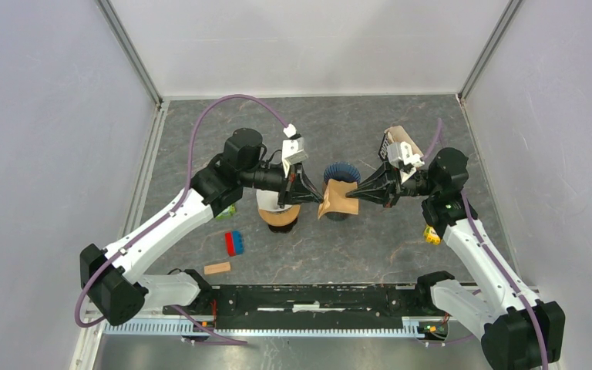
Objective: Place the coffee filter in the dripper
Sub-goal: Adjust the coffee filter.
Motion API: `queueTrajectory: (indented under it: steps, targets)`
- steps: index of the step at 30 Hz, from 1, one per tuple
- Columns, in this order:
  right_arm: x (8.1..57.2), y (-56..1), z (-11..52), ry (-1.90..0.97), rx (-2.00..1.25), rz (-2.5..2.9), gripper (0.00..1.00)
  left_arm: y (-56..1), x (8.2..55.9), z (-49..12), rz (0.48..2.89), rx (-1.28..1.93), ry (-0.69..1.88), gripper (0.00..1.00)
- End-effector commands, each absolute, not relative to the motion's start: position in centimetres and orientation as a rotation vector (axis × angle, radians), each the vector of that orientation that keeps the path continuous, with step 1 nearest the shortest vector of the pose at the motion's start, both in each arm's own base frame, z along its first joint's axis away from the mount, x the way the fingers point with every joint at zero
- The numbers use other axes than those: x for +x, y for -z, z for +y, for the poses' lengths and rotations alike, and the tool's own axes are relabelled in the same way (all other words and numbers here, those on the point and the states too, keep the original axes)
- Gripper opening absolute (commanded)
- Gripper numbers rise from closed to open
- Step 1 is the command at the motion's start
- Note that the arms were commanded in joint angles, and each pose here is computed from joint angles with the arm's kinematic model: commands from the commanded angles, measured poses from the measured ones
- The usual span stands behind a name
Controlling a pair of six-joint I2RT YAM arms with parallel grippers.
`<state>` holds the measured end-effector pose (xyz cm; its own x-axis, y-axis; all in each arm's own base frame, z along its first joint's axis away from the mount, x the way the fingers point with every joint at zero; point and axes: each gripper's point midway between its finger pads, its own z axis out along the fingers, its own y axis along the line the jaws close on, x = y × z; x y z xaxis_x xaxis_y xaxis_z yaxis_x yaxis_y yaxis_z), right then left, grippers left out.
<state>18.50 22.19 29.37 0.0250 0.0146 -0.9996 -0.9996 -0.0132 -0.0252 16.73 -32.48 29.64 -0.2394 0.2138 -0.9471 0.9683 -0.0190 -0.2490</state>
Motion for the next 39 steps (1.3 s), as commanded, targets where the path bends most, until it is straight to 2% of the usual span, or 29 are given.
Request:
queueTrajectory:
  steps: [1,9,25,30,35,39]
  targets:
    - [17.9,-30.9,22.1,-1.193,-1.248,1.101,0.00,-29.8,18.4,-32.5,1.537,1.222,1.228,0.02]
    - [18.2,-31.0,22.2,-1.182,-1.232,1.109,0.00,-28.5,19.2,-31.7,1.559,1.224,1.121,0.02]
    - [18.4,-30.8,22.0,-1.184,-1.220,1.124,0.00,-28.4,20.0,-31.3,1.518,1.253,1.027,0.27]
    - [18.3,-30.8,22.0,-1.185,-1.218,1.125,0.00,-28.7,20.5,-31.4,1.500,1.259,1.002,0.28]
    - [18.2,-30.8,21.9,-1.184,-1.220,1.123,0.00,-28.6,20.7,-31.5,1.486,1.276,0.989,0.21]
    - [18.2,-30.7,21.9,-1.188,-1.219,1.124,0.00,-28.8,20.3,-32.0,1.459,1.295,1.029,0.25]
